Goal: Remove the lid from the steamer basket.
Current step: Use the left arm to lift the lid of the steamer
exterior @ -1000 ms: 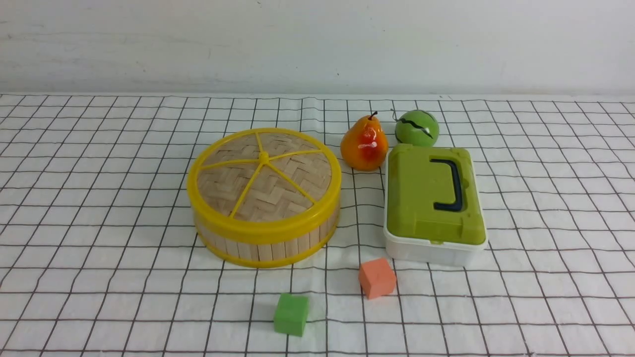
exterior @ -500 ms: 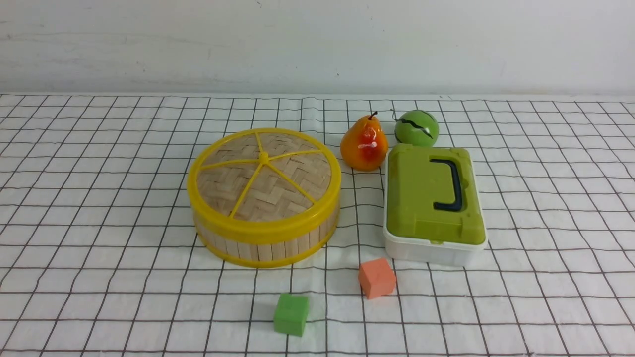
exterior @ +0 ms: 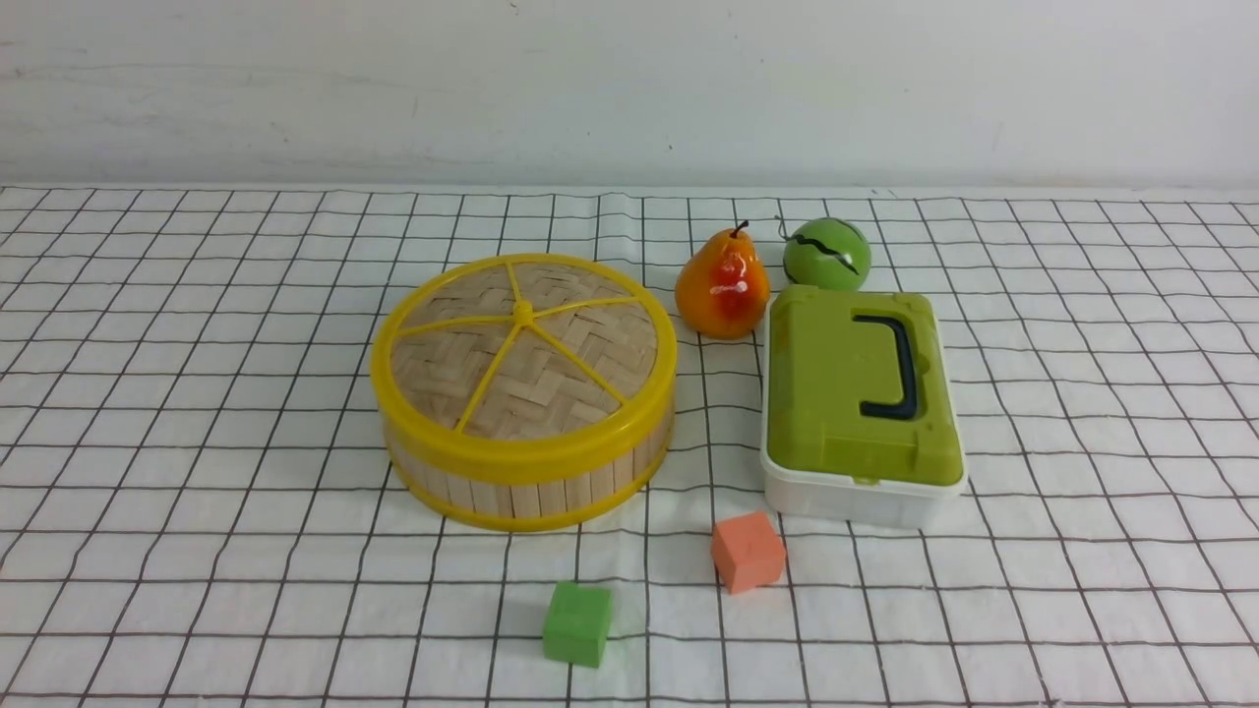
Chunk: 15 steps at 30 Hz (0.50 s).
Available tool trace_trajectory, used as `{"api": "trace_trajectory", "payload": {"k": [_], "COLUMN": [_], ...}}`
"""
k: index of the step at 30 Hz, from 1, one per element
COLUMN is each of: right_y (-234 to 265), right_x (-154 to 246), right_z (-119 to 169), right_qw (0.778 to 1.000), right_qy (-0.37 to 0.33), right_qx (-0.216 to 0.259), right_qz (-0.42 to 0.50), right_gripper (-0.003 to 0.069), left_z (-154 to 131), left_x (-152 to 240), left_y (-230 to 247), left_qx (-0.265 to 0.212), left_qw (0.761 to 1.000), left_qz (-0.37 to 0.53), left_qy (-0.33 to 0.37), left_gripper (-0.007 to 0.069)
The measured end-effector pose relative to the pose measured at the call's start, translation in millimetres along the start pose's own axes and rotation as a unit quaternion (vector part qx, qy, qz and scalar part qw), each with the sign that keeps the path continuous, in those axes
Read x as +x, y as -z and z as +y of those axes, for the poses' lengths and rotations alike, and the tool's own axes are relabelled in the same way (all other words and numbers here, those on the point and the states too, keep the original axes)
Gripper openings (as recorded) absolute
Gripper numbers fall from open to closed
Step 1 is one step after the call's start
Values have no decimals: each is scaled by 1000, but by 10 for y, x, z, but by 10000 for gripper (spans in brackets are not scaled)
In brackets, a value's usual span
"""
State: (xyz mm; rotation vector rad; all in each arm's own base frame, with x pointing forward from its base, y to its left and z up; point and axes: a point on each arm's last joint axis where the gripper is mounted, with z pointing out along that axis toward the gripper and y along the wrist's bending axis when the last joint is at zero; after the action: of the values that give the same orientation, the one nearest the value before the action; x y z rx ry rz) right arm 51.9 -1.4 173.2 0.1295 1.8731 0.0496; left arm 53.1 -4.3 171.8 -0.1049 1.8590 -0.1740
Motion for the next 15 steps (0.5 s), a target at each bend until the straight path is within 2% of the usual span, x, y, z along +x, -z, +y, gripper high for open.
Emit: {"api": "trace_trajectory", "payload": {"k": [8,15], "right_y": [0,0], "right_x": [0,0], "right_z": [0,0], "right_qw": [1000,1000], "right_qy": [0,0], "right_qx": [0,0], "right_qz": [0,0], "right_gripper": [239,239], "left_z": [-20,-43], "left_x": [-157,-329], "left_y": [14,63], "left_qx": [11,23], "left_qw": [996,983], "left_qz": [-86,-184], "left_qy": [0,-7], "left_gripper": [29,38]}}
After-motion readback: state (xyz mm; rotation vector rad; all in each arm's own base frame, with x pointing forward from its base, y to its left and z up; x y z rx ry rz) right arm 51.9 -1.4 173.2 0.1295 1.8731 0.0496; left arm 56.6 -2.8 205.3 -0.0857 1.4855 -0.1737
